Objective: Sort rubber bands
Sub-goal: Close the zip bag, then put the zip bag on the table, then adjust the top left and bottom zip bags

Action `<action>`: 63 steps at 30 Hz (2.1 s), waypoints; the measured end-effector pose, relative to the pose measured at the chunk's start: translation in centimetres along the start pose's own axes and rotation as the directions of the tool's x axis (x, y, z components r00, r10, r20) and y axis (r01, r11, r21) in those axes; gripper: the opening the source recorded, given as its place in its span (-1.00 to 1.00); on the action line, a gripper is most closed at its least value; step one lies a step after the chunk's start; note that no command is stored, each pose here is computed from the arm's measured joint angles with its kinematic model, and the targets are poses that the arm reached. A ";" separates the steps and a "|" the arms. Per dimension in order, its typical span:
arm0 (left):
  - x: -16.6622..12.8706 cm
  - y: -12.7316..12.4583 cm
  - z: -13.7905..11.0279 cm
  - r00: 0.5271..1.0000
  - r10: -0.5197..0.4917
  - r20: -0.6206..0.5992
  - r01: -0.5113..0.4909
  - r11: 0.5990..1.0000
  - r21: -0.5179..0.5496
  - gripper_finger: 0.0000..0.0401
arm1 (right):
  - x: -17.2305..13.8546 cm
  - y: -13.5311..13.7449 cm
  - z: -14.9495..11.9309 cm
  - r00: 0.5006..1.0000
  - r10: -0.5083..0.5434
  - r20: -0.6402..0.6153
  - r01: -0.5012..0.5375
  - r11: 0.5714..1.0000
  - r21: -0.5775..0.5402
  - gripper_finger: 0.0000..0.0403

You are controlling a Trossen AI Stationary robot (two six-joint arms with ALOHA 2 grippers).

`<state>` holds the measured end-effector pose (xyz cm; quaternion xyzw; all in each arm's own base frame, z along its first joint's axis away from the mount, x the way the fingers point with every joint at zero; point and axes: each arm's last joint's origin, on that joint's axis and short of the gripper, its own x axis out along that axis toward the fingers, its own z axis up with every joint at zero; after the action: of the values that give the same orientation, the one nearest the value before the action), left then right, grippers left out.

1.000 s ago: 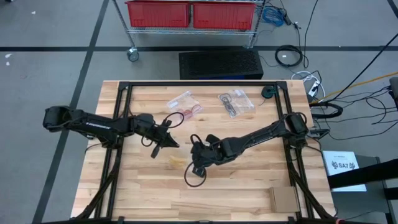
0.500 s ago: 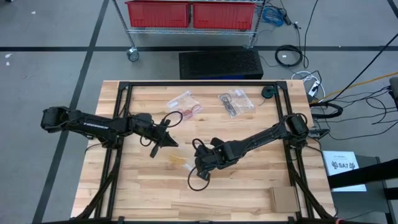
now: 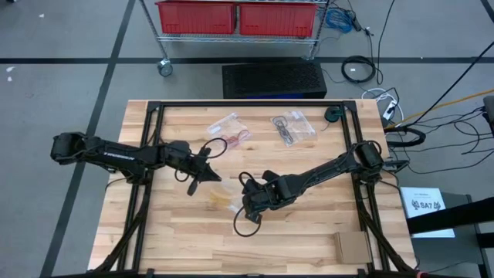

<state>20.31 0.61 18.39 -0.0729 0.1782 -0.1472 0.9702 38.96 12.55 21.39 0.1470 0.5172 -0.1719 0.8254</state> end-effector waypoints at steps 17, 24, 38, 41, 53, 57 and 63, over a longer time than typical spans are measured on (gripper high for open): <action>0.2 0.4 -0.9 0.978 0.196 -0.064 -0.199 0.979 -0.034 -1.00 | 0.6 -2.5 1.1 0.995 -0.086 -0.051 0.075 0.981 -0.179 -0.98; 1.5 0.9 -2.0 0.948 0.297 -0.116 -0.302 0.953 -0.034 -0.99 | 1.3 -5.9 2.7 0.980 -0.173 -0.095 0.144 0.956 -0.255 -0.86; 3.7 3.3 -2.9 0.865 0.485 -0.125 -0.489 0.872 0.001 -0.30 | 2.3 -11.8 4.8 0.942 -0.277 -0.188 0.186 0.900 -0.393 -0.13; 3.2 4.1 -2.1 0.822 0.562 -0.094 -0.563 0.826 0.023 -0.24 | 3.5 -11.8 4.7 0.966 -0.196 -0.167 0.103 0.887 -0.450 -0.40; 0.6 8.8 -2.7 0.772 0.613 -0.166 -0.629 0.775 -0.063 -0.57 | 8.8 -11.6 2.1 0.993 0.109 0.034 -0.091 0.934 -0.346 -0.99; 1.3 10.1 -2.6 0.784 0.591 -0.189 -0.609 0.791 -0.057 -0.80 | 8.5 -10.2 2.4 0.980 0.161 0.117 -0.117 0.942 -0.313 -1.00; 3.1 11.8 -3.0 0.782 0.573 -0.247 -0.598 0.801 -0.034 -0.98 | 8.1 -8.5 2.3 0.963 0.216 0.161 -0.158 0.937 -0.312 -1.00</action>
<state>25.00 10.58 12.31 -0.0505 0.3080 0.1642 0.9358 40.37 2.89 14.43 0.0529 0.4381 -0.0260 0.8970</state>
